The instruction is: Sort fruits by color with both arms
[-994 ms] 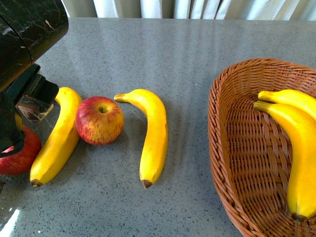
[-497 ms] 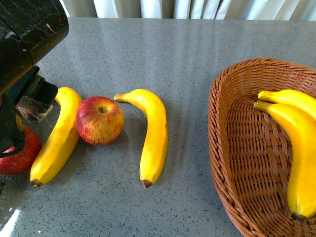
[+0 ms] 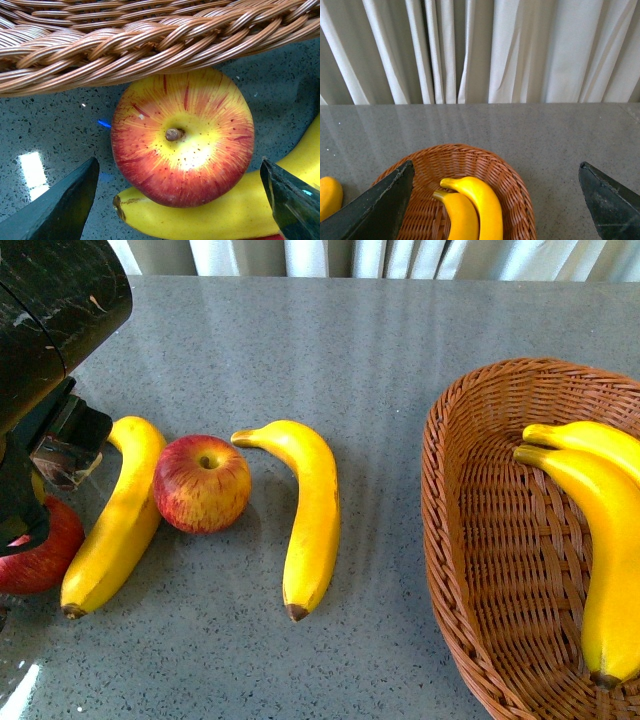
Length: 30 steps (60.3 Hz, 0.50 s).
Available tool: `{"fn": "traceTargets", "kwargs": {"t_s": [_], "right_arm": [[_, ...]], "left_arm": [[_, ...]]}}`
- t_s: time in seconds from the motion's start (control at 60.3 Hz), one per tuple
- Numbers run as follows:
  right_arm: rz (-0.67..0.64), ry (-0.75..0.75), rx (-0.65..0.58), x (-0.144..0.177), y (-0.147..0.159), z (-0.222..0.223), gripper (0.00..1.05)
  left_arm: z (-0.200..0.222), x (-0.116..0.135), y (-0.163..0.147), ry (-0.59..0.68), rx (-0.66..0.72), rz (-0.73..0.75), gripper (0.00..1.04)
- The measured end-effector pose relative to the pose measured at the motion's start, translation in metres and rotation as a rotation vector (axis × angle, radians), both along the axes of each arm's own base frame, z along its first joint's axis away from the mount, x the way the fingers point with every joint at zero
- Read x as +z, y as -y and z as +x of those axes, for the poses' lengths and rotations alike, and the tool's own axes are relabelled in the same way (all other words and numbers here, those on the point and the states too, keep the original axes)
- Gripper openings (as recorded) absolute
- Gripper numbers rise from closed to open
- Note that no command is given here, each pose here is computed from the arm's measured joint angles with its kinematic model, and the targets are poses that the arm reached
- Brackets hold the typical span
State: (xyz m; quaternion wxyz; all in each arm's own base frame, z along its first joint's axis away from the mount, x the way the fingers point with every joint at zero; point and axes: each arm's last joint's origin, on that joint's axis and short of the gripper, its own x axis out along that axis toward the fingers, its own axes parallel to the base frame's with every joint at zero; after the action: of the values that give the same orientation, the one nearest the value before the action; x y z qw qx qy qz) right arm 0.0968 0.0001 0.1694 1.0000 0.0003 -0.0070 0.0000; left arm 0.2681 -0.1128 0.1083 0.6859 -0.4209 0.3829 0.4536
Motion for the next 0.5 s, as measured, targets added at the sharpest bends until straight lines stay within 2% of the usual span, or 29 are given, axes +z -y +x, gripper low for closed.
{"fn": "traceTargets", "kwargs": {"t_s": [0.497], "right_arm": [[0.000,0.000,0.000,0.0000,0.0000,0.0000,0.96]], "left_arm": [[0.0068,-0.0025,-0.0101,0.007,0.006,0.015,0.96]]}}
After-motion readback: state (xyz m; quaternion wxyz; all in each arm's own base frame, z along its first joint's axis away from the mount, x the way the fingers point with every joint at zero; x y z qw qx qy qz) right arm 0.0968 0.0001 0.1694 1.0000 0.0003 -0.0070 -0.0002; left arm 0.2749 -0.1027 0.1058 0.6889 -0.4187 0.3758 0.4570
